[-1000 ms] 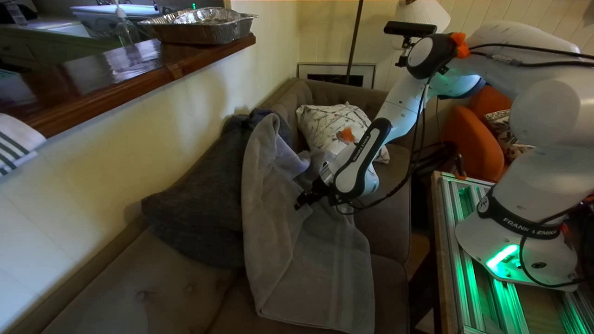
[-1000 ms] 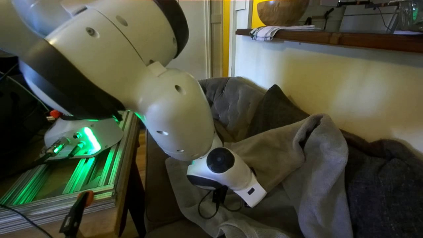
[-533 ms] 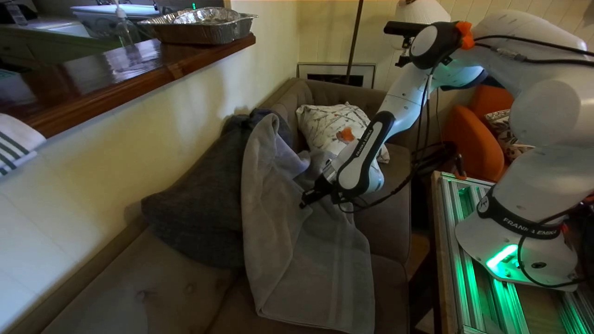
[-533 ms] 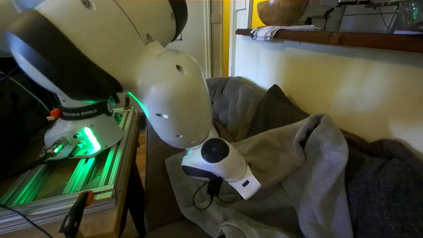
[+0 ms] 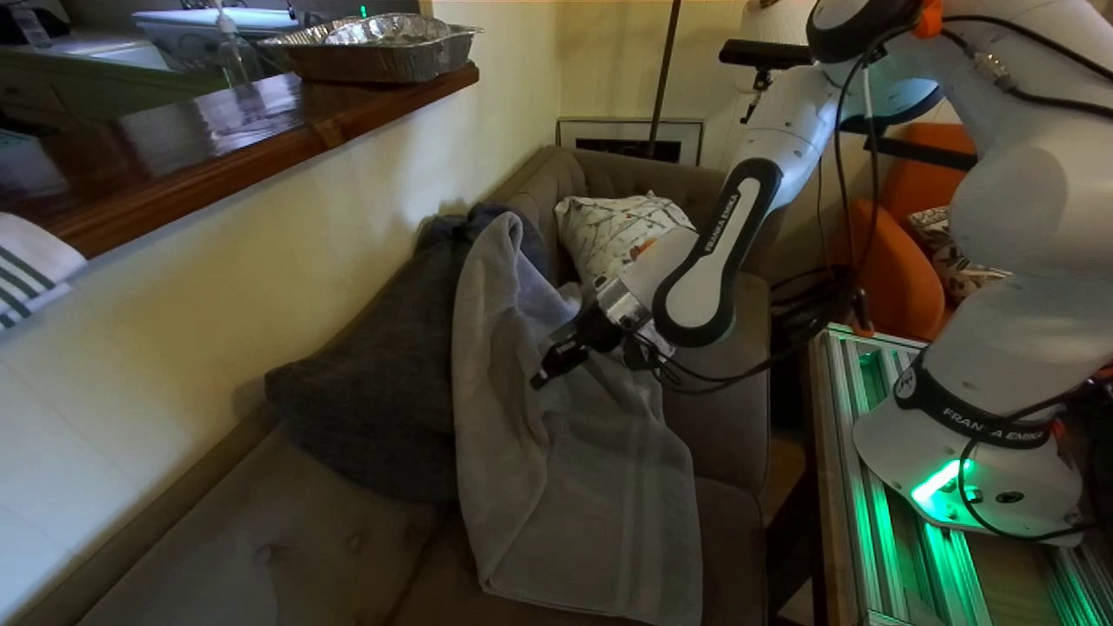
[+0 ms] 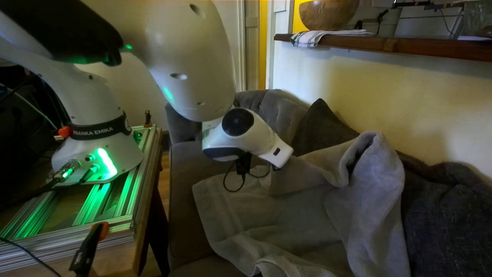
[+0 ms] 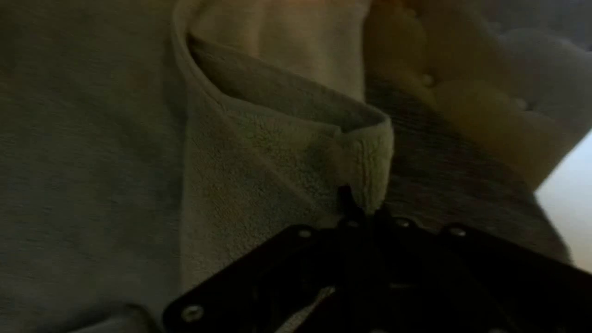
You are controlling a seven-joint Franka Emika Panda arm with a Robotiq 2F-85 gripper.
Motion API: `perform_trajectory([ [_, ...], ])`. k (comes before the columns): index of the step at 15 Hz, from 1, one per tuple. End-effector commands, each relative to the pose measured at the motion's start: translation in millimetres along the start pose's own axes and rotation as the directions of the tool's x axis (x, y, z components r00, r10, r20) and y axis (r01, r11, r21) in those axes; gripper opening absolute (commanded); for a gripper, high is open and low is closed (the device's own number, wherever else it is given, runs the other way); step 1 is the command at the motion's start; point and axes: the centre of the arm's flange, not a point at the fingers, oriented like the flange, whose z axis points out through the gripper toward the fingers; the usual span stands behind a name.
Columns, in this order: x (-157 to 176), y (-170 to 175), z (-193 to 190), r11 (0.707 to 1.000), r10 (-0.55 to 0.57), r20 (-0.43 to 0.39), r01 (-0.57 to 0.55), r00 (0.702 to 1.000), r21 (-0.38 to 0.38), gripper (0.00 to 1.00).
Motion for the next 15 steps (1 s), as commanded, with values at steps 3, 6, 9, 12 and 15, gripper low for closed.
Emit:
perform_trajectory([
  [3, 32.5, -123.0, -10.9, 0.944, -0.188, -0.048, 0.194, 0.981, 0.268, 0.01],
  [6, 57.1, -167.4, 5.5, 0.879, -0.254, -0.06, 0.256, 0.965, 0.402, 0.01],
  [9, 47.4, -179.6, -3.2, 0.899, -0.266, -0.062, 0.27, 0.962, 0.344, 0.06],
  [12, 50.4, -175.0, -0.9, 0.898, -0.25, -0.072, 0.259, 0.966, 0.356, 0.06],
  [15, 62.6, -179.4, 9.7, 0.887, -0.278, -0.065, 0.283, 0.958, 0.366, 0.01],
])
